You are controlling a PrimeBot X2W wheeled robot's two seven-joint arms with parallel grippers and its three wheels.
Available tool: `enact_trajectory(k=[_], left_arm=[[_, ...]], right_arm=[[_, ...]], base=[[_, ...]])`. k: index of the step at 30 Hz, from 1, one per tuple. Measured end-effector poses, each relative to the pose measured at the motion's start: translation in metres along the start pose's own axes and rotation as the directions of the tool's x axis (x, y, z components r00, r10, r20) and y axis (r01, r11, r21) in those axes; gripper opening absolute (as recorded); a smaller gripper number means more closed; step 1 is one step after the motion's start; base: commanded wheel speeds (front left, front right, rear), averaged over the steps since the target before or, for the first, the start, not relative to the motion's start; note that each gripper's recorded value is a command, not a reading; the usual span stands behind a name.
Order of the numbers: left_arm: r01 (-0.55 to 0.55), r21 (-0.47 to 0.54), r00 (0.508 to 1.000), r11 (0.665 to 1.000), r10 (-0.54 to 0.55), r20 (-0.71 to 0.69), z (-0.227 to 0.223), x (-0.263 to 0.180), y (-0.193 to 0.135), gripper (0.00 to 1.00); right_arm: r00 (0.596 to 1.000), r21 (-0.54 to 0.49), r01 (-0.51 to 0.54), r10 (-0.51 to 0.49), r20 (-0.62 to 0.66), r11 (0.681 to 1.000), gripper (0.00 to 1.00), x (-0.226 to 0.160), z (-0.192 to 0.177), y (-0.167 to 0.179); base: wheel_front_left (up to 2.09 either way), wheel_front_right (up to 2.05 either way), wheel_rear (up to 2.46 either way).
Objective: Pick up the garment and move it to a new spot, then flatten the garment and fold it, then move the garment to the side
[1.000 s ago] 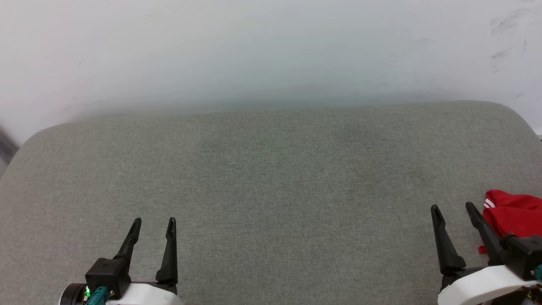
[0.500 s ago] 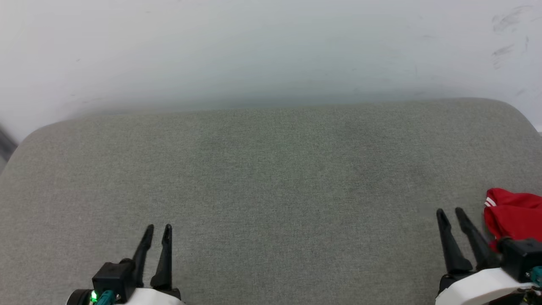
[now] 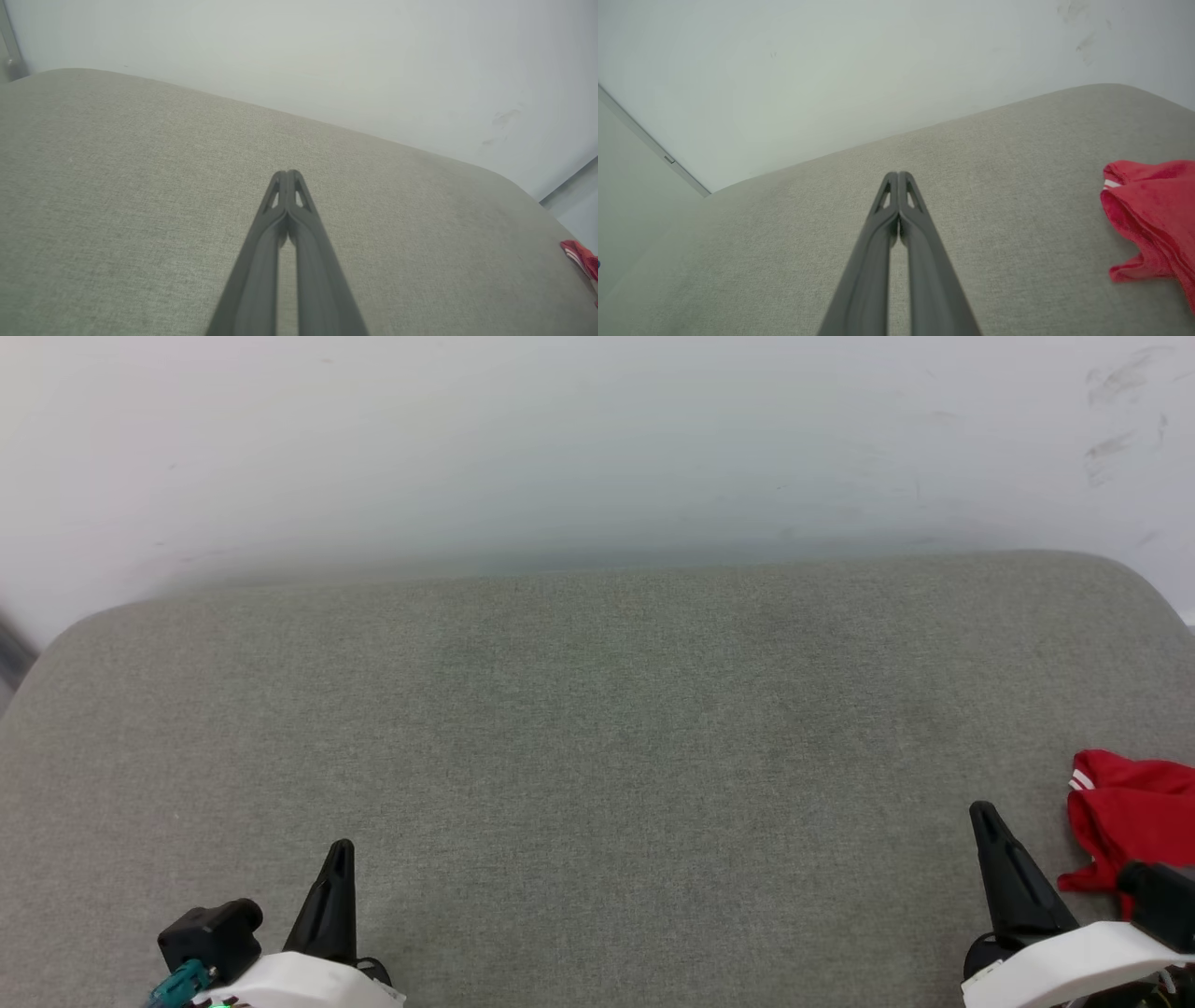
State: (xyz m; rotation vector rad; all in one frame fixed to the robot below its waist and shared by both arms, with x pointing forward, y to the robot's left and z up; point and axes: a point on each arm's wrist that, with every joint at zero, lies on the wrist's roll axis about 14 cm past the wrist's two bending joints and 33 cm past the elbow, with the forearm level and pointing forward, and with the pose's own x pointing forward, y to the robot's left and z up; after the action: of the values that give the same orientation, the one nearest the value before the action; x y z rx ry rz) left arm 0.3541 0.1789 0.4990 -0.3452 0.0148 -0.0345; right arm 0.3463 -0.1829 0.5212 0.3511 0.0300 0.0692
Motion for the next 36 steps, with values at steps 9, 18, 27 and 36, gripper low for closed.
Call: enact_trajectory(k=[9, 18, 27, 36], left_arm=[[-0.032, -0.151, 0.999, 0.988, 0.029, -0.025, -0.002, 0.005, 0.006, 0.00], [-0.056, -0.286, 0.998, 0.957, 0.045, -0.043, -0.003, 0.009, 0.010, 0.00], [-0.069, -0.405, 0.997, 0.912, 0.051, -0.054, -0.003, 0.012, 0.013, 0.00], [-0.081, -0.508, 0.996, 0.858, 0.057, -0.063, -0.003, 0.015, 0.015, 0.00]], right_arm=[[1.000, 0.158, -0.001, 0.000, 0.001, 0.987, 0.00, 0.005, -0.002, -0.002], [1.000, 0.293, 0.001, -0.003, 0.006, 0.956, 0.00, 0.009, -0.003, -0.004], [1.000, 0.411, 0.002, -0.007, 0.009, 0.911, 0.00, 0.013, -0.004, -0.006], [1.000, 0.514, 0.005, -0.013, 0.012, 0.858, 0.00, 0.017, -0.005, -0.009]], base=[[0.00, 0.00, 0.00], [0.00, 0.00, 0.00], [0.00, 0.00, 0.00], [0.00, 0.00, 0.00]])
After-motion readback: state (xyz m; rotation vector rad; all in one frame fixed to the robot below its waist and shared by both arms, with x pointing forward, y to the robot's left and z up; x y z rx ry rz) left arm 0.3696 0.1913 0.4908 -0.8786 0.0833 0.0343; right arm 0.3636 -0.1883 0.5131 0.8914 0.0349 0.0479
